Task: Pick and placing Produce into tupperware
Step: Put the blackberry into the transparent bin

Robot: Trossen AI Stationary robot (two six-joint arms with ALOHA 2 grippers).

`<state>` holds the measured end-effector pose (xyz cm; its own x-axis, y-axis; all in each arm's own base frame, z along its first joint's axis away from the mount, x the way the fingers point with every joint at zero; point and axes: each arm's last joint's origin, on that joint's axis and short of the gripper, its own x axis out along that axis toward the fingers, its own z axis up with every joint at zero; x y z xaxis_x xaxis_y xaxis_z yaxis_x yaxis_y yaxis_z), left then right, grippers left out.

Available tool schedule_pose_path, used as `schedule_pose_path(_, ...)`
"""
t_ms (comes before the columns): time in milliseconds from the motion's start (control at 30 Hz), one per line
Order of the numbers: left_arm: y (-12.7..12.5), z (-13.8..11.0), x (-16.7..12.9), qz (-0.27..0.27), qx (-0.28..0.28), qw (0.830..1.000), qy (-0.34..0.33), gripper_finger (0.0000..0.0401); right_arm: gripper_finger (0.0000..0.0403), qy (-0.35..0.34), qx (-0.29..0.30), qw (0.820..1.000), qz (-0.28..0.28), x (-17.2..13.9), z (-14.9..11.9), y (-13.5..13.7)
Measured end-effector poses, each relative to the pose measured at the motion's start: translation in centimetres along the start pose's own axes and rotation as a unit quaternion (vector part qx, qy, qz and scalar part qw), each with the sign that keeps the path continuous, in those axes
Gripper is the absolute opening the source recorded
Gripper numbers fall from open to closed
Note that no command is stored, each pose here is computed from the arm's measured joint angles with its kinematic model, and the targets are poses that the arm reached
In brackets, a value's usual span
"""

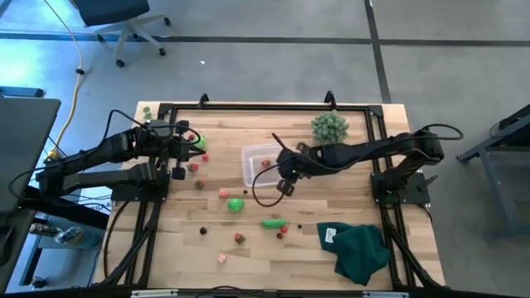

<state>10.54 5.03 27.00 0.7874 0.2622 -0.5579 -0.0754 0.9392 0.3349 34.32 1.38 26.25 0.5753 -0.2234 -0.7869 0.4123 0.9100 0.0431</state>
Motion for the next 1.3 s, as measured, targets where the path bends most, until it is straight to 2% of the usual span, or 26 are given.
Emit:
schedule_pose_path(167, 0.0, 0.0, 0.0, 0.0, 0.0, 1.0, 0.0, 0.0001, 0.0083, -0.042, -0.011, 0.999, 0.021, -0.2, 1.9, -0.3)
schedule_pose_path(267, 0.0, 0.0, 0.0, 0.0, 0.0, 1.0, 0.0, 0.0001, 0.0083, -0.042, -0.009, 0.998, 0.034, 1.0, 2.5, -0.9)
schedule_pose_path(500, 0.0, 0.0, 0.0, 0.0, 0.0, 1.0, 0.0, 0.0001, 0.0083, 0.03, -0.012, 0.998, 0.057, 6.2, 2.5, -2.9)
schedule_pose_path(700, 0.0, 0.0, 0.0, 0.0, 0.0, 1.0, 0.0, 0.0001, 0.0083, 0.111, -0.03, 0.992, 0.054, 9.4, 3.3, -2.9)
schedule_pose_path(900, 0.0, 0.0, 0.0, 0.0, 0.0, 1.0, 0.0, 0.0001, 0.0083, 0.174, -0.055, 0.983, 0.036, 11.4, 3.9, -2.1)
schedule_pose_path(1300, 0.0, 0.0, 0.0, 0.0, 0.0, 1.0, 0.0, 0.0001, 0.0083, 0.216, -0.066, 0.974, 0.031, 13.7, 3.3, -1.8)
